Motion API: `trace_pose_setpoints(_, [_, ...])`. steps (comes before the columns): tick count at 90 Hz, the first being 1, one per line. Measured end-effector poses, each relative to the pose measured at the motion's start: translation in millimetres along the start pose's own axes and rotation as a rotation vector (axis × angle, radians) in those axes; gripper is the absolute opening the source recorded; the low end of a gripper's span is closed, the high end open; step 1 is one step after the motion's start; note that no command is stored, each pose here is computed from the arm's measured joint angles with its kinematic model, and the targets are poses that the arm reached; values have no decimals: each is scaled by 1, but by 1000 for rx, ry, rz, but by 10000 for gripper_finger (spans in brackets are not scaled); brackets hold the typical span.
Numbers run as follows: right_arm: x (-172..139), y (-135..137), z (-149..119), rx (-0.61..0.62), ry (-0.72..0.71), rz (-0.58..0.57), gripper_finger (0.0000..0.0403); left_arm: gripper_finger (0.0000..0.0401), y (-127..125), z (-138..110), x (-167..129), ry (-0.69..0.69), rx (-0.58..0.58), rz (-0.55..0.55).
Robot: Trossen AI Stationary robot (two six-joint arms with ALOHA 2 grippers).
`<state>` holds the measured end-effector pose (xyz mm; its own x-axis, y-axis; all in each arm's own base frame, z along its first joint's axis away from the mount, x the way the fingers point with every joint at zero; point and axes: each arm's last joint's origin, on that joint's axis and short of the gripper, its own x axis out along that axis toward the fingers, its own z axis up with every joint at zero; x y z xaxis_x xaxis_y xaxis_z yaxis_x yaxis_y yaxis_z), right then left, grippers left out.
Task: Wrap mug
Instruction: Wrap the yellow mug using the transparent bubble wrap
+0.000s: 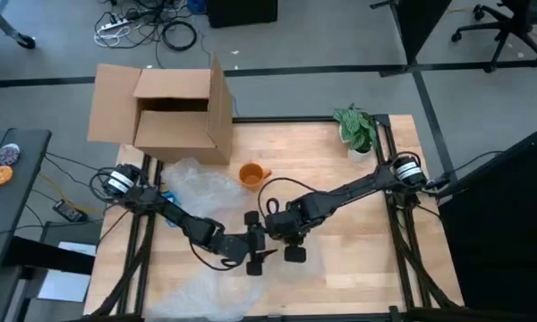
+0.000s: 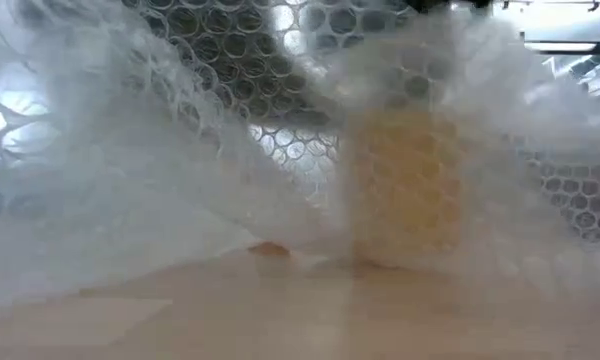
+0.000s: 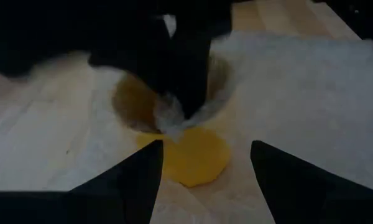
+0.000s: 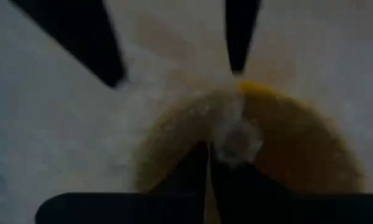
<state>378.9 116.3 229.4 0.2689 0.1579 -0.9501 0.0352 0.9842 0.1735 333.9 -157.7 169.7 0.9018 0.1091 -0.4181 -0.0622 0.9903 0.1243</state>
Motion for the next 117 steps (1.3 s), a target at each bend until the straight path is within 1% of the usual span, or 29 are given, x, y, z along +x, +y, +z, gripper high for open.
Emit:
trace_pose_setpoints(13, [-27,14,9,-21,-30,12,0,229,0,0,0,2,1,0])
trace_pose_setpoints(28, [-49,38,10,-61,-59,49,0,229,0,0,0,2,1,0])
trace_pose_setpoints(42, [-44,61,-1,-121,-52,97,0,229,0,0,0,-1,-1,0])
trace_pose_setpoints(53, [-28,70,-10,-148,-49,109,0,229,0,0,0,-2,-2,0])
trace_pose_setpoints(64, [-16,66,-12,-130,-54,95,0,229,0,0,0,-3,-2,0])
trace_pose_setpoints(71, [-10,58,-13,-103,-50,35,0,229,0,0,0,-4,-3,-1])
trace_pose_setpoints(79, [-10,46,-10,-62,-55,-41,0,229,0,0,0,-3,-2,0])
trace_pose_setpoints(88, [-11,35,-6,-37,-58,-75,0,229,0,0,0,-3,6,-2])
trace_pose_setpoints(105, [-11,23,-1,-21,-57,-82,0,229,-2,0,-1,-2,10,-7])
trace_pose_setpoints(117, [-18,23,1,-20,-46,-73,0,229,-2,0,-1,-1,11,-7])
